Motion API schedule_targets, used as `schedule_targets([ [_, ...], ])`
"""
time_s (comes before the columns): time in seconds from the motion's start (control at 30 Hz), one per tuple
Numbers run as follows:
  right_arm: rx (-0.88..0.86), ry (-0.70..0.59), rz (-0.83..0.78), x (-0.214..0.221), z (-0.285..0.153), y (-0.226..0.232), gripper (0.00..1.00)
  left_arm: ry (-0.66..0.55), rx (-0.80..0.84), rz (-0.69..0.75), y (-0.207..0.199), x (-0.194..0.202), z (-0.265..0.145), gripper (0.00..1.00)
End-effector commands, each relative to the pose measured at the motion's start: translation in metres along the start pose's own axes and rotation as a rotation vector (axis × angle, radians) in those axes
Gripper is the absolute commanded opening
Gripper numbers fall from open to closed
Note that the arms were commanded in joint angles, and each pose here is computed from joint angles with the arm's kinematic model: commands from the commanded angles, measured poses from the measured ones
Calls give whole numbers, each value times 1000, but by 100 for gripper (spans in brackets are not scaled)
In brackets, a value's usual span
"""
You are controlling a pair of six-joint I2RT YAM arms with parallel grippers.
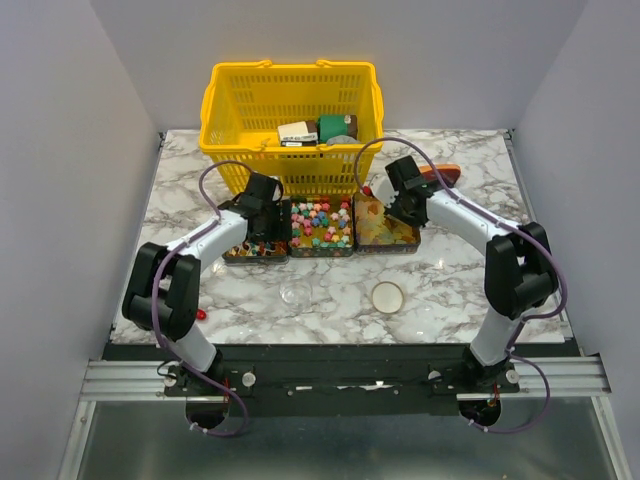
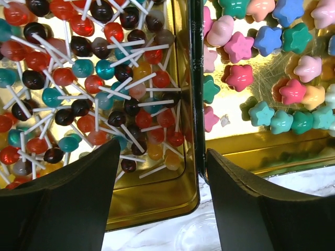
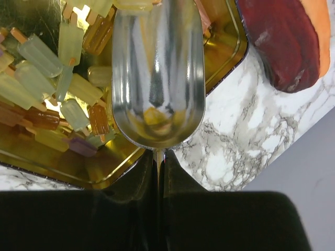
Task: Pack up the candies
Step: Scoop the fake candies from the storage box.
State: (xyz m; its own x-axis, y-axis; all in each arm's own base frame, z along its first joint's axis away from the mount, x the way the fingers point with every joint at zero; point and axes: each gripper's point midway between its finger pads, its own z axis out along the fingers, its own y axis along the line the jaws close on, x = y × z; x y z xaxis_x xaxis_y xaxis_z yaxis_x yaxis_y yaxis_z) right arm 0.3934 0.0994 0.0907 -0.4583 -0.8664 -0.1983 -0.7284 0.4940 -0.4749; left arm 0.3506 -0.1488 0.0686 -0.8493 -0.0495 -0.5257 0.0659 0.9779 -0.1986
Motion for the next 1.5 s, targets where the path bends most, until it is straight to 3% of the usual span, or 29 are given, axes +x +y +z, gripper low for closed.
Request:
schedule_targets([
  [0.0, -81, -48, -72, -3, 10, 23, 1, 11, 33, -13, -8, -7, 1, 74],
  [0.77, -228, -170, -112, -29, 34, 59, 1, 61, 64, 1, -14, -2, 15, 55],
  [1.1, -332, -220, -78, -47, 38, 81, 1, 68, 88, 20, -18, -2, 19, 43],
  [1.47, -245, -186, -65, -38, 33, 65, 1, 64, 81, 70, -18, -11, 27, 24],
])
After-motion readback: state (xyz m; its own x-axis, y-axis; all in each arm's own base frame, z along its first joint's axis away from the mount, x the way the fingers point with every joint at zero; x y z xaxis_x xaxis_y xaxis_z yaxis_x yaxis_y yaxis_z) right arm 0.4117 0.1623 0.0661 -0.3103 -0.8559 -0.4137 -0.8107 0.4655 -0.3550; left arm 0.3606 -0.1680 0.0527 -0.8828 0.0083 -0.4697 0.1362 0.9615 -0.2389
